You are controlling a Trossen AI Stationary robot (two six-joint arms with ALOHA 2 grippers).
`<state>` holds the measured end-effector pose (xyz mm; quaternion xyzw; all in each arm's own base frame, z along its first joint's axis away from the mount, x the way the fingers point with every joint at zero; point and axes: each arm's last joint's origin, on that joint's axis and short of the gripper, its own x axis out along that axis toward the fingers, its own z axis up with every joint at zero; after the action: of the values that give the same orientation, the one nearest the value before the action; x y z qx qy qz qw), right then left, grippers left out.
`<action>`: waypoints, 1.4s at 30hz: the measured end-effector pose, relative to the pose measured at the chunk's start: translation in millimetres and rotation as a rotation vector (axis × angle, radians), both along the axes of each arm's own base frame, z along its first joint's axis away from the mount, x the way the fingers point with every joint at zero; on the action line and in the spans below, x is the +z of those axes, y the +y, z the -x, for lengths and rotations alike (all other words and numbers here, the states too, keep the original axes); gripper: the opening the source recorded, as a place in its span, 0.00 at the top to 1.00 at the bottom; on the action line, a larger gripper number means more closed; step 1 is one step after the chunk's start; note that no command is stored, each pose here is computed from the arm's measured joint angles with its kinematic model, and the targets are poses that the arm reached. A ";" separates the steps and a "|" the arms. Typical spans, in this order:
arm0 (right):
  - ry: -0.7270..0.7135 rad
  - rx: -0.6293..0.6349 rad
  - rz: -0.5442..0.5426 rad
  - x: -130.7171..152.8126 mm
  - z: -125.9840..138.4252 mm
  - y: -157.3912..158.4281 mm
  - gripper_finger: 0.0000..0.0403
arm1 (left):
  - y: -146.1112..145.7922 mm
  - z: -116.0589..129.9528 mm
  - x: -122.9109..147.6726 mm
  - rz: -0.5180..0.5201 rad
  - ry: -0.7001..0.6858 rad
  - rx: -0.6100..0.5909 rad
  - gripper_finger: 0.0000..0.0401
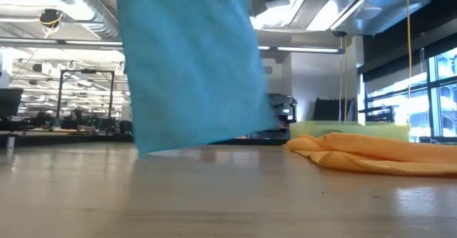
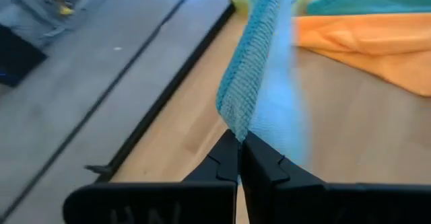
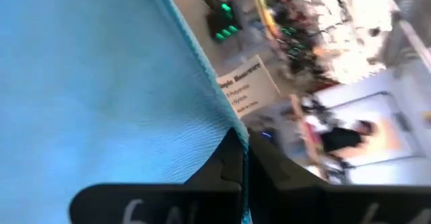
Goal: Fold microfiber towels
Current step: Fold the left blue microfiber cloth
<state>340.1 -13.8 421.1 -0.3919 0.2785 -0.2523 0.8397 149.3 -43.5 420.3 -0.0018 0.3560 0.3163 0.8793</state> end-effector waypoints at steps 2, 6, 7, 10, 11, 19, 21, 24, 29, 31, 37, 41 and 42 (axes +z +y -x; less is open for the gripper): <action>-0.002 0.087 -0.116 5.9 5.2 7.0 0.99 | -0.6 4.0 3.5 0.040 -0.005 -0.026 1.00; 0.082 0.278 -0.475 -4.8 12.9 22.3 0.99 | -14.7 2.4 -16.9 0.162 0.058 -0.056 1.00; 0.118 0.319 -0.575 -12.4 13.7 27.4 0.99 | -20.3 -0.1 -27.3 0.195 0.088 -0.053 1.00; 0.265 0.422 -0.813 -47.7 14.3 48.1 0.99 | -46.1 -14.1 -68.2 0.311 0.167 -0.068 1.00; 0.324 0.455 -0.870 -62.2 14.8 57.2 0.99 | -56.8 -19.1 -81.8 0.353 0.177 -0.084 1.00; 0.508 0.555 -1.065 -173.2 33.4 122.4 0.99 | -143.9 -44.9 -150.2 0.611 0.113 -0.233 1.00; 0.465 0.572 -1.124 -190.7 38.4 134.7 0.99 | -160.6 -49.1 -160.7 0.638 0.105 -0.253 1.00; 0.428 0.629 -1.216 -209.7 47.1 149.6 0.99 | -180.2 -57.4 -174.8 0.688 0.095 -0.286 1.00; 0.397 0.661 -1.277 -226.5 59.5 163.3 0.99 | -194.6 -69.7 -200.9 0.704 0.156 -0.292 1.00; 0.389 0.652 -1.263 -231.6 61.8 162.6 0.99 | -194.0 -73.9 -211.3 0.664 0.192 -0.287 1.00; 0.307 0.548 -1.056 -235.5 55.3 144.9 0.99 | -173.6 -75.8 -226.8 0.517 0.338 -0.193 1.00; 0.228 0.454 -0.891 -235.0 44.6 119.7 0.99 | -155.1 -67.6 -226.8 0.360 0.420 -0.100 1.00; 0.221 0.441 -0.877 -235.8 42.1 112.5 0.99 | -151.5 -66.1 -226.4 0.327 0.429 -0.081 1.00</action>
<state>298.0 98.7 185.3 -0.0761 0.3563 0.1149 0.9242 215.4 -195.0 194.0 -0.0625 0.5803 0.2123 0.7837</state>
